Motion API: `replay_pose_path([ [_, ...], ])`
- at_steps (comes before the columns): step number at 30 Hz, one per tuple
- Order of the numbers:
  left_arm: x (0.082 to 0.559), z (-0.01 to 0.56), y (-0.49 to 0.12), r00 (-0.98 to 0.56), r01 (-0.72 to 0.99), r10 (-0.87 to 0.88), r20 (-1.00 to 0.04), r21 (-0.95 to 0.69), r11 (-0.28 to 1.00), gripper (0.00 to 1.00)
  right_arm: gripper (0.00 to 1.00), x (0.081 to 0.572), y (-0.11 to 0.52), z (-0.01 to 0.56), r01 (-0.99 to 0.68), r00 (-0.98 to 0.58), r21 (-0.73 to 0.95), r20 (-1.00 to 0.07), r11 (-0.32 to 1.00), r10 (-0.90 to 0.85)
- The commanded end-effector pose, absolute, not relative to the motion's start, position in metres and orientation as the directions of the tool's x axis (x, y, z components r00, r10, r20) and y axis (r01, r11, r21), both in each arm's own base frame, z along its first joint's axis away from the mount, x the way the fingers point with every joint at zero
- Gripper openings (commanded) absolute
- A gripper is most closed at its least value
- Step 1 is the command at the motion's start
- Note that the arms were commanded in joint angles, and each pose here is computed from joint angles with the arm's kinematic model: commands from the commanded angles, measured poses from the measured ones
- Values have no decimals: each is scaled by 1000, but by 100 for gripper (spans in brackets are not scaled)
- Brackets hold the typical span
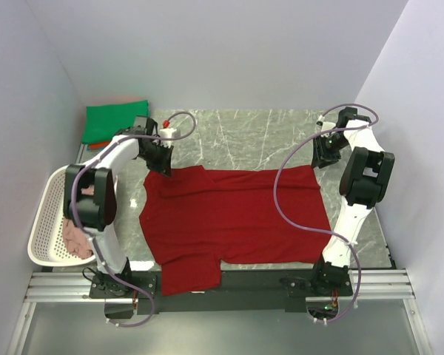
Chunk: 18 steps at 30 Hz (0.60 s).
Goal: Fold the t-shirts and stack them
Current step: Fold the tshirt
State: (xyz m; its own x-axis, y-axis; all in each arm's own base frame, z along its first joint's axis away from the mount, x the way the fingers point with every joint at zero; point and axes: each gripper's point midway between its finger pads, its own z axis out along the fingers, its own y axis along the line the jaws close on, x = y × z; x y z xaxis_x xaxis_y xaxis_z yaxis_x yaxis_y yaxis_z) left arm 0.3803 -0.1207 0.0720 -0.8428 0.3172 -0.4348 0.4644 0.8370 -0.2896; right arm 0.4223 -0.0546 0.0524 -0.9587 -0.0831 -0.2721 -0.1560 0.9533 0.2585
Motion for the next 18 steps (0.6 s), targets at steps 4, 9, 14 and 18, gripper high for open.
replay_pose_path([
  [4, 311, 96, -139, -721, 678, 503, -476, -339, 652, 1, 44, 421, -56, 83, -189, -938, 216, -328, 958, -111],
  [9, 243, 77, -130, -600, 800, 677, -427, -348, 489, 8, 44, 416, -58, 83, -203, -938, 197, -321, 959, -133],
  [14, 211, 76, -118, -386, 922, 794, -470, -200, 330, 48, 44, 412, -62, 78, -216, -939, 173, -306, 961, -156],
  [18, 223, 94, -128, -368, 927, 756, -541, -152, 343, 65, 44, 410, -63, 74, -220, -940, 170, -300, 961, -162],
])
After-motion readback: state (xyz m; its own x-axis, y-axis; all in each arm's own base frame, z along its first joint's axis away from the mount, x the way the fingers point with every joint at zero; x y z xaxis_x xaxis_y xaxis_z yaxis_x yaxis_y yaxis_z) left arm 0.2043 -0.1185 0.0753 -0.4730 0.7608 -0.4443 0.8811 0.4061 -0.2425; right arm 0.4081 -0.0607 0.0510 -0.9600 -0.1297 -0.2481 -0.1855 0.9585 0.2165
